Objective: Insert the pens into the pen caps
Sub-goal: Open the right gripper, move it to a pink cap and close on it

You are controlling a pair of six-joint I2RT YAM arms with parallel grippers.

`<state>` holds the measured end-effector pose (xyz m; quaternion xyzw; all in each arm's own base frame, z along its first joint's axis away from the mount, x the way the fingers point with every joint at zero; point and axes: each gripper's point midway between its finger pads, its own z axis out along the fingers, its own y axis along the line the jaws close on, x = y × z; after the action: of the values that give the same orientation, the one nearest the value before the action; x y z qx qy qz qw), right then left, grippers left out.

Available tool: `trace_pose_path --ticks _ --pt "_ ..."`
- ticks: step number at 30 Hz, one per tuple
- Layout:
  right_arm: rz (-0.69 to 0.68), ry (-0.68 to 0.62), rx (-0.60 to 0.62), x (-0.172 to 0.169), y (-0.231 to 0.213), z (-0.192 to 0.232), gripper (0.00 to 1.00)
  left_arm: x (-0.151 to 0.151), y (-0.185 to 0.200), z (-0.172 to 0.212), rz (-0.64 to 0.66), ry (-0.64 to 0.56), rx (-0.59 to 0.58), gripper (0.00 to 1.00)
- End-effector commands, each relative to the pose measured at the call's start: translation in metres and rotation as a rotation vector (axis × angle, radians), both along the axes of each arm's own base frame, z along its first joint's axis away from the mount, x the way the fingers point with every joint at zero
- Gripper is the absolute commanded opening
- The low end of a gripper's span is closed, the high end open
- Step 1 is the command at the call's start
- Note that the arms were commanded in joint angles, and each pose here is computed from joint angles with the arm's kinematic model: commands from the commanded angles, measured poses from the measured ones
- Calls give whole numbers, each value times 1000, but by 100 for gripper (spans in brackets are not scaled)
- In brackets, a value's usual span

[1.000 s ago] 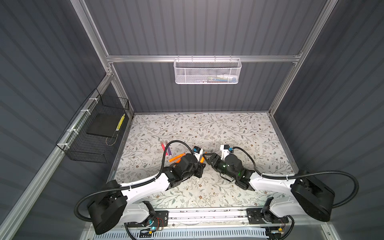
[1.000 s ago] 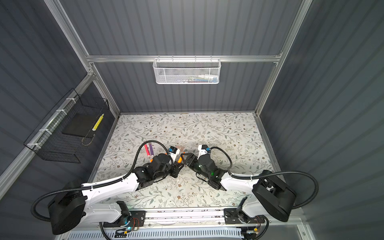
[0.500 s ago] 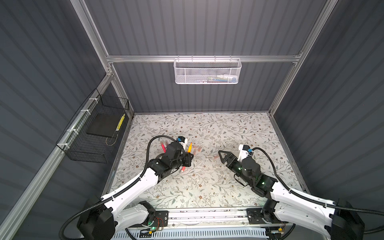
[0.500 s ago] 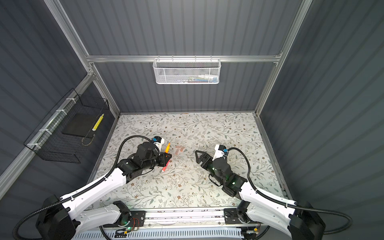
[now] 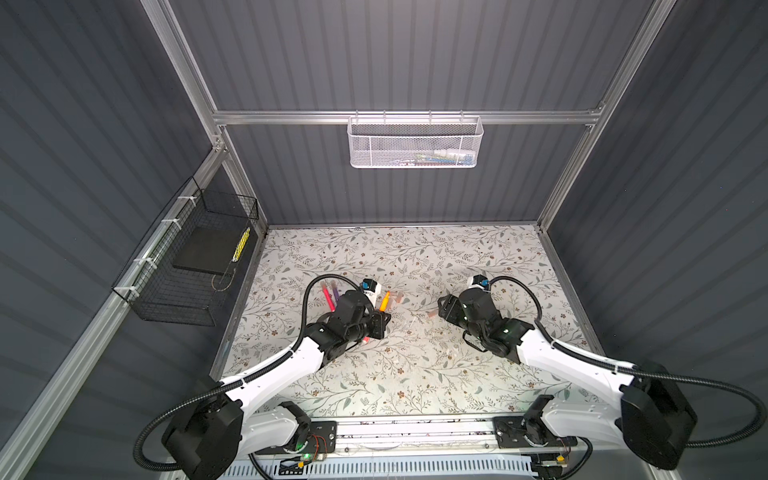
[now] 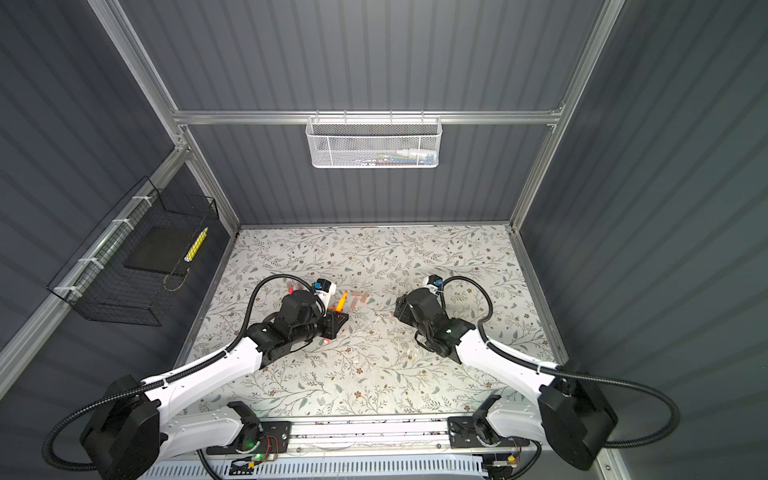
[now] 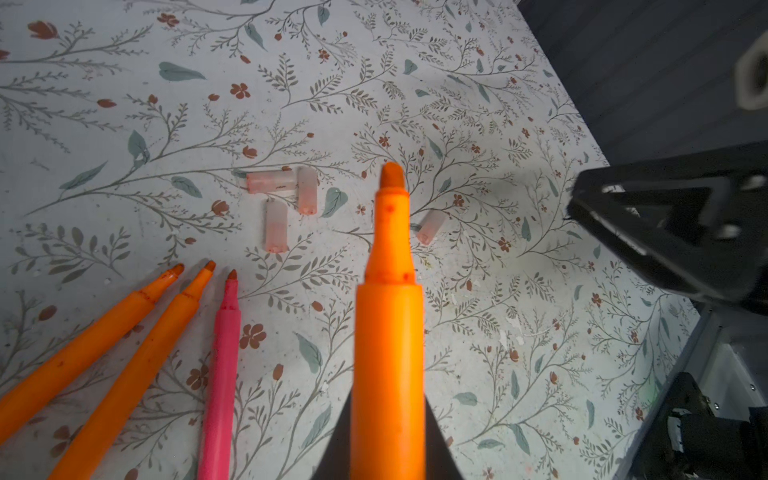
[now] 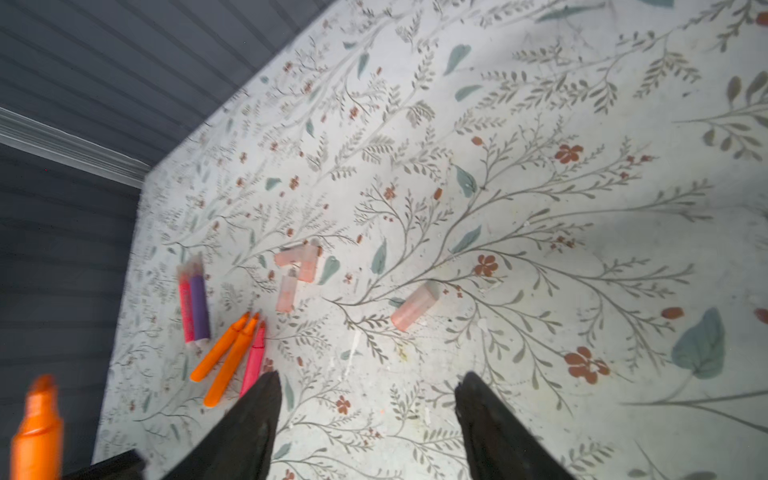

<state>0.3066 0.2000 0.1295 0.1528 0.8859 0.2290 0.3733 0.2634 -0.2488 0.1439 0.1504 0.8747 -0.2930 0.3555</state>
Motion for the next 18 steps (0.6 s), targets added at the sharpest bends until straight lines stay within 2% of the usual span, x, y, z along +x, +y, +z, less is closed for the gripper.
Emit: trace_pose_path --ticks 1,6,10,18 --pt "52 76 -57 3 7 -13 68 -3 1 7 -40 -82 -12 0" --pt "86 157 -126 12 17 -32 58 -4 5 8 -29 -125 -32 0" --pt "87 219 -214 16 16 -49 51 -18 -10 21 -132 -157 -125 0" --pt "75 245 -312 25 10 -61 52 -16 -12 13 -131 -151 -119 0"
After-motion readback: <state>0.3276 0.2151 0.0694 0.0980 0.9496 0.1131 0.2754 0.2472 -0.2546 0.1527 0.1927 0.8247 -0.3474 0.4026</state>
